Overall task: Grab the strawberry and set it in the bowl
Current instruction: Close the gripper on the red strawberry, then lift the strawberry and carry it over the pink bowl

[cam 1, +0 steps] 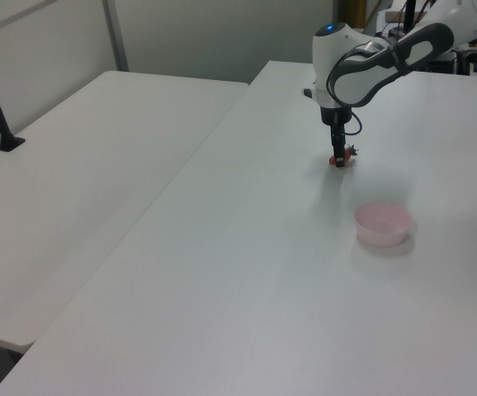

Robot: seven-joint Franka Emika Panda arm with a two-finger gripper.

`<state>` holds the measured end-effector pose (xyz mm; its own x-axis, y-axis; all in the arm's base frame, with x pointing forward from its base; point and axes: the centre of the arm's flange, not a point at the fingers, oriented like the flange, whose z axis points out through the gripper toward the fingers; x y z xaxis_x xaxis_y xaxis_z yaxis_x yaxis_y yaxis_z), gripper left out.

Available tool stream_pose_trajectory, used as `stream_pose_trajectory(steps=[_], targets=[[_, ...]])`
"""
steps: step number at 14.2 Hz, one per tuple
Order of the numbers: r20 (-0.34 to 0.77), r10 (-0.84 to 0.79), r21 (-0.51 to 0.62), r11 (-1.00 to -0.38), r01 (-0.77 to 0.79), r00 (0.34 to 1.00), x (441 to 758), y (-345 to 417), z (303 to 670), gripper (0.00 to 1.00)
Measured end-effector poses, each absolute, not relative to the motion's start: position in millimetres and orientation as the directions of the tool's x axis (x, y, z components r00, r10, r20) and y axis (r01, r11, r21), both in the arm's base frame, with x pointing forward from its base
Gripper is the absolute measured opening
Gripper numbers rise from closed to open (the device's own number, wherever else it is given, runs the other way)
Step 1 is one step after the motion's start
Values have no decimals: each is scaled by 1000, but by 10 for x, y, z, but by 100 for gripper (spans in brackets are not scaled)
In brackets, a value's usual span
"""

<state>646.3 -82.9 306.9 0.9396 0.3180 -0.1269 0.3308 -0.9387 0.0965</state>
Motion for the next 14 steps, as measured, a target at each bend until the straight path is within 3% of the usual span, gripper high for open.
stream_pose_trajectory(steps=[2, 3, 5, 6, 11, 14], targets=[[-135, 344, 94, -929, 358, 929, 6442, -880, 3062, 95], [-136, 356, 92, -925, 370, 924, 6436, -889, 3065, 87], [-136, 366, 91, -921, 379, 921, 6432, -883, 3080, 54], [-134, 367, 92, -920, 380, 921, 6434, -875, 3091, 43], [-121, 385, 96, -913, 397, 915, 6464, -745, 3170, 42], [-118, 407, 70, -907, 416, 906, 6422, -498, 3567, 42]])
